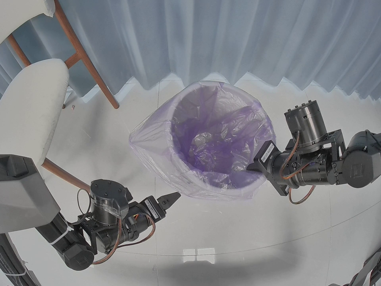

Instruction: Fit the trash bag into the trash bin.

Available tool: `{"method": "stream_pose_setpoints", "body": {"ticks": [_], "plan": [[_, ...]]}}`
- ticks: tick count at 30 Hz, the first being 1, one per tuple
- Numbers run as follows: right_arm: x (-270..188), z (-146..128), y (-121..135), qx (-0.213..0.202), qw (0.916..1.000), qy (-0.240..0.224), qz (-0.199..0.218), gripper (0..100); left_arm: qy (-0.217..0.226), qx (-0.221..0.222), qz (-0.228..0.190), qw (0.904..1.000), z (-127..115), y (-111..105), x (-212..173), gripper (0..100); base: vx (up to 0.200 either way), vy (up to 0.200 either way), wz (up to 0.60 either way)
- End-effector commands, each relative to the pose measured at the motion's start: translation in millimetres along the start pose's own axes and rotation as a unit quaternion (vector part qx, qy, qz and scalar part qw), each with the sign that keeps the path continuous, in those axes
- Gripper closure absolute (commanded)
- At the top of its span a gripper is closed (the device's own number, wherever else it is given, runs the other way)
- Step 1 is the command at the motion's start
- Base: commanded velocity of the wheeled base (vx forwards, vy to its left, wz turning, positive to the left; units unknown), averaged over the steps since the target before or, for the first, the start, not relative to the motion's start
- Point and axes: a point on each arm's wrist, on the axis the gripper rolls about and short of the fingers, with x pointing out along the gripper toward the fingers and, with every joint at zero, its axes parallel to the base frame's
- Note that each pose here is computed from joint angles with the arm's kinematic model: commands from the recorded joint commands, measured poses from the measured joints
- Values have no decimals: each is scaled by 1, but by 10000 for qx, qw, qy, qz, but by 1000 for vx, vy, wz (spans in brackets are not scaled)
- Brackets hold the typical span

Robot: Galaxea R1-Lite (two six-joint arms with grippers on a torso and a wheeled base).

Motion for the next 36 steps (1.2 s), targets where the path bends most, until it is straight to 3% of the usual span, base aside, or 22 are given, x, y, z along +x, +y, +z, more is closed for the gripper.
{"method": "stream_pose_setpoints", "body": {"ticks": [1, 4, 5, 9, 13, 18, 20, 22, 23, 26, 31, 33, 36], "plan": [[-2, 3, 1, 23, 10000, -37, 44, 100, -4, 6, 151, 9999, -3, 5, -1, 0, 0, 0, 0], [1, 4, -2, 38, 10000, -44, -29, 100, -27, 26, 35, 10000, -3, 0, -7, 0, 0, 0, 0], [8, 7, -8, 36, 9998, -67, -181, 100, -129, 58, -204, 9997, 2, -11, -24, 0, 0, 0, 0], [22, 11, -17, -38, 9992, -74, -397, 100, -345, 44, -558, 9978, 11, -20, -60, 0, 0, 0, 0], [37, 16, -26, -108, 9979, -70, -638, 100, -552, -18, -699, 9960, 14, -14, -100, 0, 0, 0, 0], [40, 12, -34, -680, 9950, 17, -727, 100, -895, -98, -863, 9922, 23, -6, -132, 0, 0, 0, 0], [44, 9, -40, -1084, 9916, 33, -699, 100, -1152, -175, -778, 9901, 32, -2, -137, 0, 0, 0, 0], [45, 9, -40, -1175, 9907, 31, -686, 100, -1200, -183, -742, 9898, 34, -1, -137, 0, 0, 0, 0], [53, 7, -45, -1695, 9835, 17, -626, 100, -1405, -230, -451, 9888, 42, 7, -137, 0, 0, 0, 0], [59, 7, -47, -2092, 9764, -26, -534, 100, -1515, -284, -292, 9876, 46, 12, -137, 0, 0, 0, 0], [79, 5, -56, -3115, 9499, 103, -235, 100, -1558, -332, -96, 9872, 48, 17, -138, 0, 0, 0, 0], [86, 6, -60, -3234, 9458, 149, -235, 100, -1586, -340, -84, 9867, 49, 18, -138, 0, 0, 0, 0], [107, 6, -70, -3792, 9249, 275, -15, 100, -1636, -351, -64, 9859, 50, 18, -139, 0, 0, 0, 0]]}}
